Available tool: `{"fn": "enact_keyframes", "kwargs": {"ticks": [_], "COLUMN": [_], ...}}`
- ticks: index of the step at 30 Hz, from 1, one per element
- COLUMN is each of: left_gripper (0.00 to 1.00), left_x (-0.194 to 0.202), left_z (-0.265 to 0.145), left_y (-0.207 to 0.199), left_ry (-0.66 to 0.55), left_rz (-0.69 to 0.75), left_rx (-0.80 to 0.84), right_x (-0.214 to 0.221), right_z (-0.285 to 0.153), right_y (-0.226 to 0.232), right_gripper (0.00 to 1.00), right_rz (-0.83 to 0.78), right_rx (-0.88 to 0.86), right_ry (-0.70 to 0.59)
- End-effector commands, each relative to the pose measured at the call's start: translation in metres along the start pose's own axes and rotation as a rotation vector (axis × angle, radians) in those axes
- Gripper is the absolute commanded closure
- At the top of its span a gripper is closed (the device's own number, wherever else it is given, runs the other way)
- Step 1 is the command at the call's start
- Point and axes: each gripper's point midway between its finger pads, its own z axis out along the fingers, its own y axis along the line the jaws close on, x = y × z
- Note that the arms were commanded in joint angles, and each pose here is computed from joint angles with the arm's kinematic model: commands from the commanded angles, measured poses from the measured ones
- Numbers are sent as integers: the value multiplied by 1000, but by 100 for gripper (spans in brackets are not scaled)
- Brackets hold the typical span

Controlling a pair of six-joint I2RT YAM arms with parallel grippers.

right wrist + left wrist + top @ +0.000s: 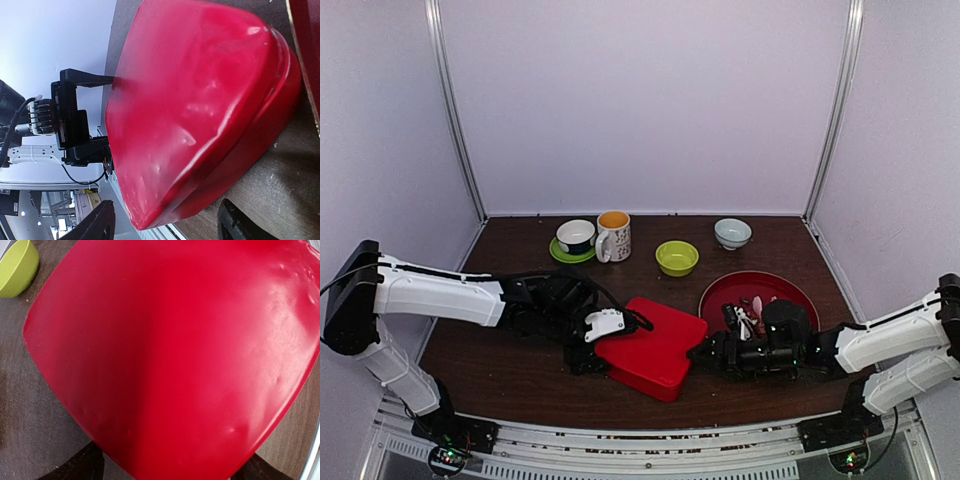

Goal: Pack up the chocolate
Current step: Press the box lid onto the packing box.

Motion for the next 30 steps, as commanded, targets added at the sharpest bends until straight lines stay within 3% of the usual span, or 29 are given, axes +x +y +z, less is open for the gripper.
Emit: {"fn": "enact_keyframes", "kwargs": {"ticks": [1,16,30], "left_gripper": [12,8,6], "left_x": [-22,-27,-29], "left_z": [-4,6,14], "left_y": [1,4,12], "left_ry": [-101,-168,-207], "left_rz": [-20,-134,-251], "left_rx": [-1,-42,-147], "right_x": [-4,10,7], "right_z": [7,20,15], "right_y": [16,46,78], "right_gripper": [29,28,35], "right_rz": [8,66,48], "right_rx": [-72,-225,-355], "right_ry": [-25,11,-7]}}
